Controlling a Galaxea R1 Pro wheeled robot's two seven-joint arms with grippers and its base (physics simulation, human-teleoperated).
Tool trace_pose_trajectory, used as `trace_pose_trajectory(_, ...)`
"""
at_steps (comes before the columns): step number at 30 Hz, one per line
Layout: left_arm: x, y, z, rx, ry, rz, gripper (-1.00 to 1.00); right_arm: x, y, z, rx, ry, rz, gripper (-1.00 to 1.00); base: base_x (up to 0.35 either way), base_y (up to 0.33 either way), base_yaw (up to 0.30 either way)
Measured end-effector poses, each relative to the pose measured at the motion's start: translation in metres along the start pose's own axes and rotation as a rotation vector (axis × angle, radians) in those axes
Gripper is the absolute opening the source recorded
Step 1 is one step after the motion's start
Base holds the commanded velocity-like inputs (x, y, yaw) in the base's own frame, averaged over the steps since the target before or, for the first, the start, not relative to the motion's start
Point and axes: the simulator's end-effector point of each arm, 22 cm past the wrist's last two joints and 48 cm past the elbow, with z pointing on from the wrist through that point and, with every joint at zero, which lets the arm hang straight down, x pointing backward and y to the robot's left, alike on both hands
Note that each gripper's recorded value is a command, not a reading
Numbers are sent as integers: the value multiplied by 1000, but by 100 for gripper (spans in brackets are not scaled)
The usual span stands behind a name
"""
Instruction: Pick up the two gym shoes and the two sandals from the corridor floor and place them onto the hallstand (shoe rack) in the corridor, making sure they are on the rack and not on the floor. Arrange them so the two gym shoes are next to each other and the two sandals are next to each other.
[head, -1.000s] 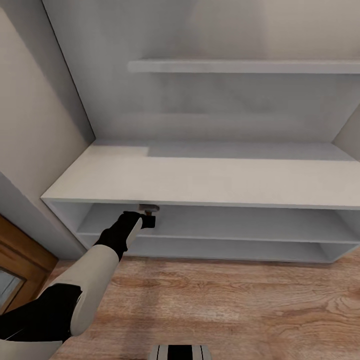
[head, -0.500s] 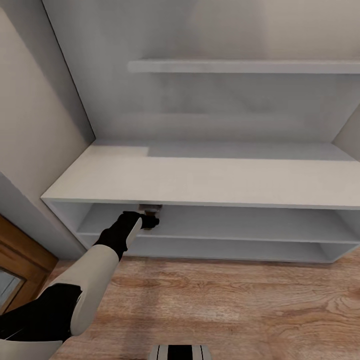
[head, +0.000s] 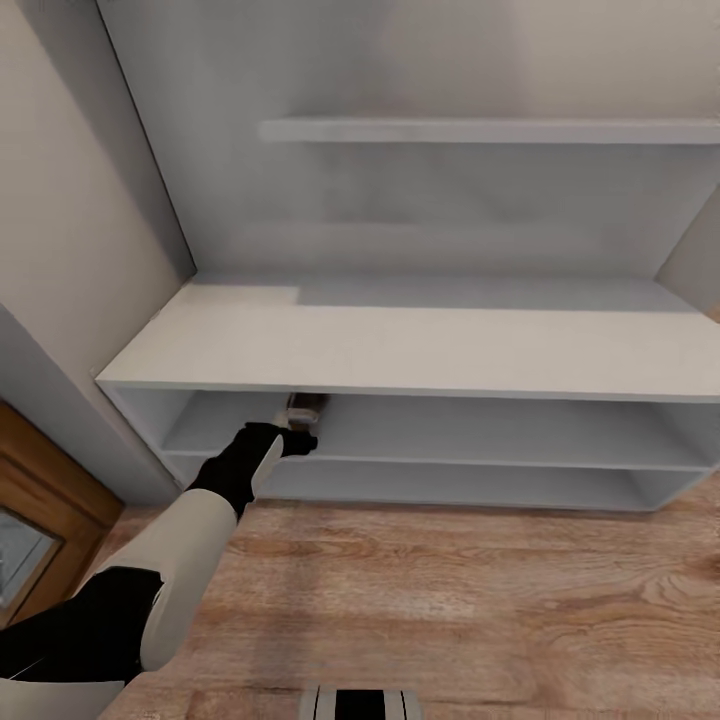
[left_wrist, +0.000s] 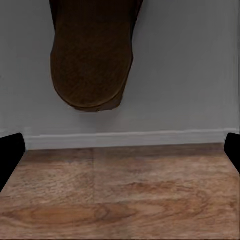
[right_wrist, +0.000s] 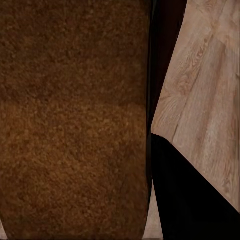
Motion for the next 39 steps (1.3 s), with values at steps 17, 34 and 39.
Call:
trace_pose_trajectory(17,104,24,21,-25,-32,-27,100,22,6,1,-11,43,5,-100,-285,25,0)
trace_pose_trajectory(34,432,92,-59,113,3,-5,100,105,40,-6,-72,114,19,-100,-3,1,0)
trace_pose_trajectory(39,472,107,-75,88,45,-50,100,115,49,-10,-85,90,17,-100,0,0,0)
